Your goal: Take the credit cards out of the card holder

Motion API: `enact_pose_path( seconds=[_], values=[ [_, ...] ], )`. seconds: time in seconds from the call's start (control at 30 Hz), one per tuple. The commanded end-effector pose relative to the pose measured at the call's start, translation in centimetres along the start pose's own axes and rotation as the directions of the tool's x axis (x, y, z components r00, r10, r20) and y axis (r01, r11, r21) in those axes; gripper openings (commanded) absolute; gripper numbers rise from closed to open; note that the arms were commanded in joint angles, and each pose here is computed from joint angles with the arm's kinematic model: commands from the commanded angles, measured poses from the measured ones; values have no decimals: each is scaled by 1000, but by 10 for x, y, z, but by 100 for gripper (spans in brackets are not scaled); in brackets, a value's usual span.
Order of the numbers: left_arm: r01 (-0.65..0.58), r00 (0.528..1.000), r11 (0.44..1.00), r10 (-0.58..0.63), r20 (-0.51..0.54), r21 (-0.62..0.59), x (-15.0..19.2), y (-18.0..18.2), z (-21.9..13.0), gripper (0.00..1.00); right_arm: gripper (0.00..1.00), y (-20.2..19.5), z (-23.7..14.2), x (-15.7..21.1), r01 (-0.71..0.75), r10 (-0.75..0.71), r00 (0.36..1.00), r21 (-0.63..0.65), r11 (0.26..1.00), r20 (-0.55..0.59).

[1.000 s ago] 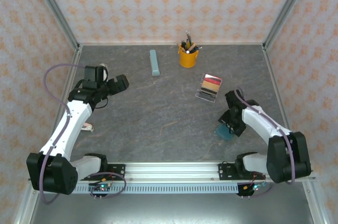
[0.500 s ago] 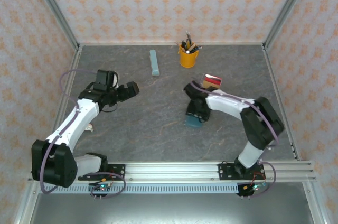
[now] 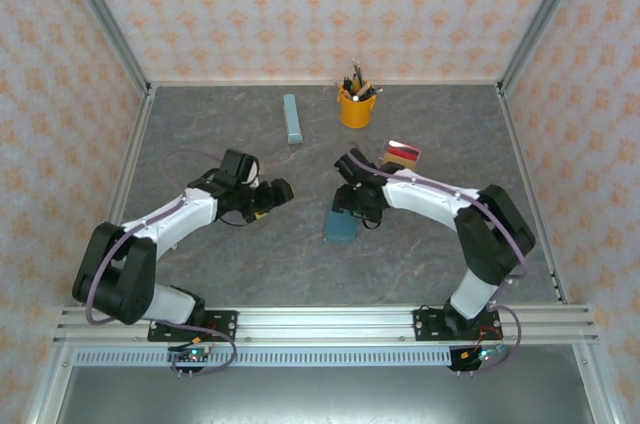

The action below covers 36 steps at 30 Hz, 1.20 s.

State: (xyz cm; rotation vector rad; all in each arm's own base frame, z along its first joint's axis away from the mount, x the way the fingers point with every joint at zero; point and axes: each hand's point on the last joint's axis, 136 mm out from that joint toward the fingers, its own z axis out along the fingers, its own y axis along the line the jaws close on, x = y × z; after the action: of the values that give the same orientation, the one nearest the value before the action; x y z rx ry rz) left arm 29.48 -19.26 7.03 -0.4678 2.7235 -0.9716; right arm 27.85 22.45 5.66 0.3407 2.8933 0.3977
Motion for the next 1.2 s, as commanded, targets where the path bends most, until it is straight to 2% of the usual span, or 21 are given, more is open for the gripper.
enact_pose_path(
  seconds=[0.0, 0.17, 0.33, 0.6, 0.8, 0.97, 1.17],
  values=[
    [-11, 999, 993, 15, -31, 116, 3, -31, 10, 67, 56, -4, 9, 13, -13, 12, 998, -11, 1000, -59],
    [-32, 995, 993, 43, -90, 117, 16, -45, 31, 57, 38, -17, 14, 15, -10, 14, 998, 52, 999, -60],
    [-36, 989, 994, 51, -140, 106, 27, -52, 53, 51, 31, -26, 24, 19, -3, 11, 996, 100, 995, -85],
    [-19, 981, 994, 40, -191, 112, 36, -58, 78, 50, 30, -33, 37, 25, 4, 10, 994, 122, 993, -112],
    [-21, 975, 987, 55, -214, 160, 39, -70, 81, 47, 30, -32, 40, 27, 6, 8, 993, 112, 994, -120],
    [-26, 971, 981, 71, -229, 193, 40, -76, 84, 41, 30, -26, 40, 27, 2, 7, 992, 78, 997, -125],
    [-48, 971, 980, 91, -221, 191, 38, -77, 84, 28, 31, -16, 30, 21, -3, 5, 995, 23, 1000, -100]
  ],
)
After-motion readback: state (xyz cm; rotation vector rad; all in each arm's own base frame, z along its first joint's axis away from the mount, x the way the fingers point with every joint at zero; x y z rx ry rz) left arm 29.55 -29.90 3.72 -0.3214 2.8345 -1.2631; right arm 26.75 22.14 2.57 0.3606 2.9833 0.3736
